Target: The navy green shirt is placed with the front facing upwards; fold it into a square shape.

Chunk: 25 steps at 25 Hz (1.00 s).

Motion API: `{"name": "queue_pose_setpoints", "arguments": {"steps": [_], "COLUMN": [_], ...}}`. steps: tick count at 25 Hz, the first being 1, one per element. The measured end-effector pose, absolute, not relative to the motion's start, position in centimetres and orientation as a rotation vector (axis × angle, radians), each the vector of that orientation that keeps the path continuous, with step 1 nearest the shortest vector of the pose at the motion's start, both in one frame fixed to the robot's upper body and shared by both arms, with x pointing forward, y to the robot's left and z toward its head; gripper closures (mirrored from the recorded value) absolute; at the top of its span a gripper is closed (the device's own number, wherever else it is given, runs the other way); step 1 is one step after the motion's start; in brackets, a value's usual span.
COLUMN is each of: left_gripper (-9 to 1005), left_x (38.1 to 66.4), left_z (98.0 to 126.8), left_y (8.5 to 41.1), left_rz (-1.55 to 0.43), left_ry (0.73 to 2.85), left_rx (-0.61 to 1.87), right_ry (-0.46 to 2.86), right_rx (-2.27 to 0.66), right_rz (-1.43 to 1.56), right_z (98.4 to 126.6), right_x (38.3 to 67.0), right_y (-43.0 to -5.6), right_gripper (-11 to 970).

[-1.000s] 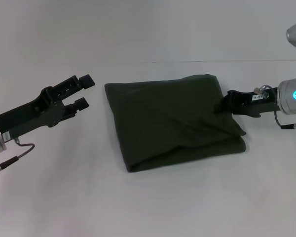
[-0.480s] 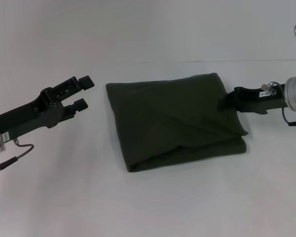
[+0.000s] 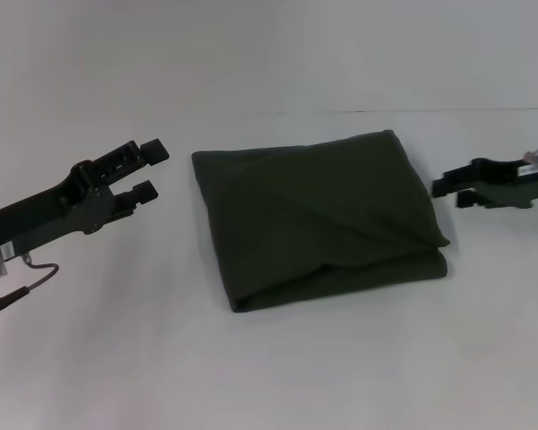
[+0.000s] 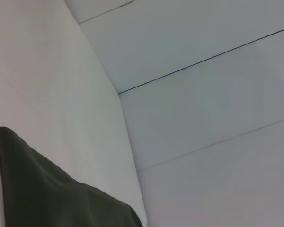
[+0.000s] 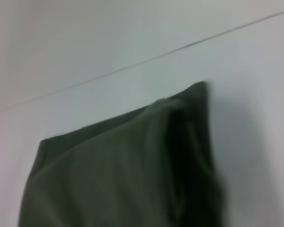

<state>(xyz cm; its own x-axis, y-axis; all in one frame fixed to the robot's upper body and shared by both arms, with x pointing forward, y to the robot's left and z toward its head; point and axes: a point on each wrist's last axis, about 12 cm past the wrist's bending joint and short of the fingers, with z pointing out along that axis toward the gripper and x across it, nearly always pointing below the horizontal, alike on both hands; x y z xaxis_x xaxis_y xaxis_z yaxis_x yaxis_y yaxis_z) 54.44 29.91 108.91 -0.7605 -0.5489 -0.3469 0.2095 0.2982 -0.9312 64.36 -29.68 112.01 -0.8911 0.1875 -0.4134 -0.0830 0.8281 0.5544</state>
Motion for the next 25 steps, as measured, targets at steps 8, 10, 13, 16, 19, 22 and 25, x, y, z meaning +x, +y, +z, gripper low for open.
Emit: {"name": "queue_pose_setpoints", "arguments": {"steps": [8, 10, 13, 16, 19, 22, 25], "left_gripper": [62, 62, 62, 62, 62, 62, 62], "left_x": [54.4, 54.3, 54.0, 53.8, 53.5, 53.4, 53.5], "left_z": [108.8, 108.9, 109.0, 108.8, 108.2, 107.6, 107.1], "left_y": [29.5, 29.4, 29.0, 28.5, 27.7, 26.4, 24.7], "left_rz": [-1.515, -1.502, -1.454, -1.388, -1.308, -1.246, -1.163], "left_ry": [1.981, 1.977, 1.947, 1.913, 1.897, 1.903, 1.907], "left_rx": [-0.235, -0.188, -0.03, 0.104, 0.231, 0.368, 0.525], "right_ry": [2.414, 2.36, 2.273, 2.205, 2.159, 2.138, 2.122], "right_rx": [0.117, 0.087, 0.02, -0.057, -0.103, -0.074, -0.063], "right_rz": [0.845, 0.899, 0.954, 0.963, 0.947, 0.932, 0.911], "right_z": [114.1, 114.2, 113.8, 113.0, 112.0, 111.0, 110.4], "right_x": [62.7, 61.7, 60.1, 58.4, 56.5, 55.0, 53.8], "right_y": [-34.2, -35.1, -36.2, -37.0, -38.0, -39.0, -39.8], "right_gripper": [447, 450, 452, 453, 455, 456, 456]}}
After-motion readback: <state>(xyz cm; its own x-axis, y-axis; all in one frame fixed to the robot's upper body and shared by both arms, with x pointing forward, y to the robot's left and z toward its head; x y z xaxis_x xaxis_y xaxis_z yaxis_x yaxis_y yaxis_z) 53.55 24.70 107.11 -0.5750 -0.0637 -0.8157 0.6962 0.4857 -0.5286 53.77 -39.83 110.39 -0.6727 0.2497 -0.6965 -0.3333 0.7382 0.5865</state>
